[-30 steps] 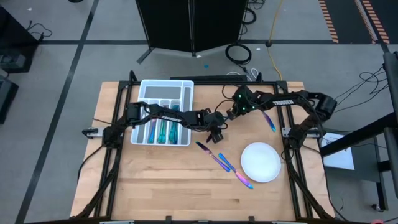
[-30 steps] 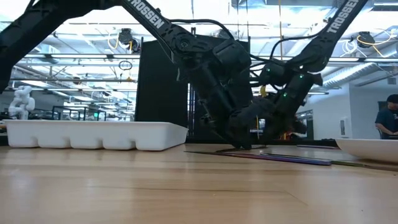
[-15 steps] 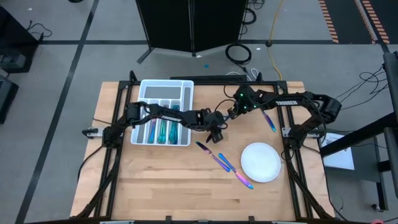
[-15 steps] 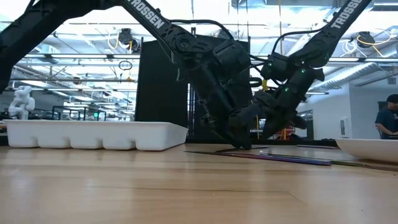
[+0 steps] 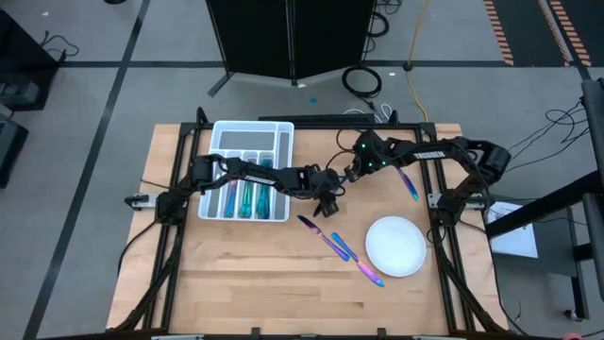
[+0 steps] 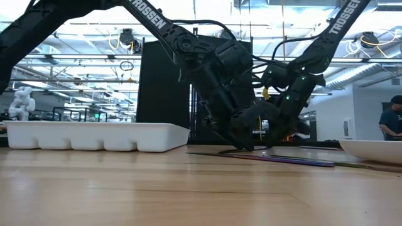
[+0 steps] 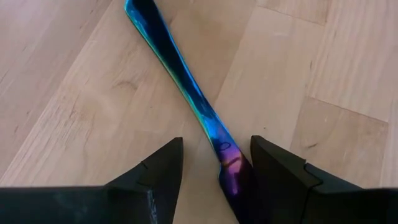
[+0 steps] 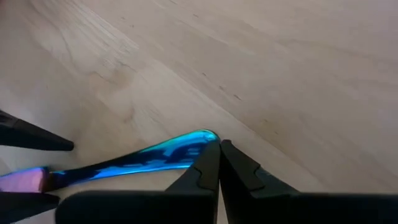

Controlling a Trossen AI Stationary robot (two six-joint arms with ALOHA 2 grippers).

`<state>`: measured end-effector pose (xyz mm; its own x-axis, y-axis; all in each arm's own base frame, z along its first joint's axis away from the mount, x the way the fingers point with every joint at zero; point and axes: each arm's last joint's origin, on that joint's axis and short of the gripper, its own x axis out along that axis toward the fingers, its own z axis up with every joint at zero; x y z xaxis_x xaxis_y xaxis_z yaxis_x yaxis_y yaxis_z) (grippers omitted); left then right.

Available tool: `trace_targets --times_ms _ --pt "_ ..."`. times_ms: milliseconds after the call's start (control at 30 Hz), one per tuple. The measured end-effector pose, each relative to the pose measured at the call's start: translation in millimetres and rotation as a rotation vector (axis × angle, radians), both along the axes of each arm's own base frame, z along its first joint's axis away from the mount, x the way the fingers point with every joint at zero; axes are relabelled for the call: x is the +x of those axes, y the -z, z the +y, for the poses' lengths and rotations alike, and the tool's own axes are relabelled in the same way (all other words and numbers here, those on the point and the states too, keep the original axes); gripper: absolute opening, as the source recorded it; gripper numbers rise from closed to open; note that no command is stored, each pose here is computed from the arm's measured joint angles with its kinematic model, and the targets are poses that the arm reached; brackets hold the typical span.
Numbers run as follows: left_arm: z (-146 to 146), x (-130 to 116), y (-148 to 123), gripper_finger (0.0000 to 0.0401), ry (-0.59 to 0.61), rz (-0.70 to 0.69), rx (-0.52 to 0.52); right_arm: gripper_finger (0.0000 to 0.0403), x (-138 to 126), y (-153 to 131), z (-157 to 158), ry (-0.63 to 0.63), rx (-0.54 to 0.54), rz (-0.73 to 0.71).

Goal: Sort silverware
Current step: Put the iridescent knife into the white silverware tray

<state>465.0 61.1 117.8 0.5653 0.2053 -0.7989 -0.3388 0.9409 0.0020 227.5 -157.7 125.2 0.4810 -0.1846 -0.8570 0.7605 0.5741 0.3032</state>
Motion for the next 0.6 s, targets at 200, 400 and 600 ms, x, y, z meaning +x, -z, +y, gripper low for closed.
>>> trace_targets --times_ms 200,400,600 --pt "0.0 0.0 0.2 0.0189 0.001 0.0 0.0 0.0 0.1 1.0 -0.1 0.0 0.003 0.004" --pt "0.0 0.0 0.3 0.0189 0.001 0.001 0.0 0.0 -1.3 2.0 1.0 -0.002 0.017 0.02" --pt "0.0 -0.1 0.5 0.0189 0.001 0.001 0.0 0.0 -1.3 2.0 0.9 -0.011 0.012 0.02"
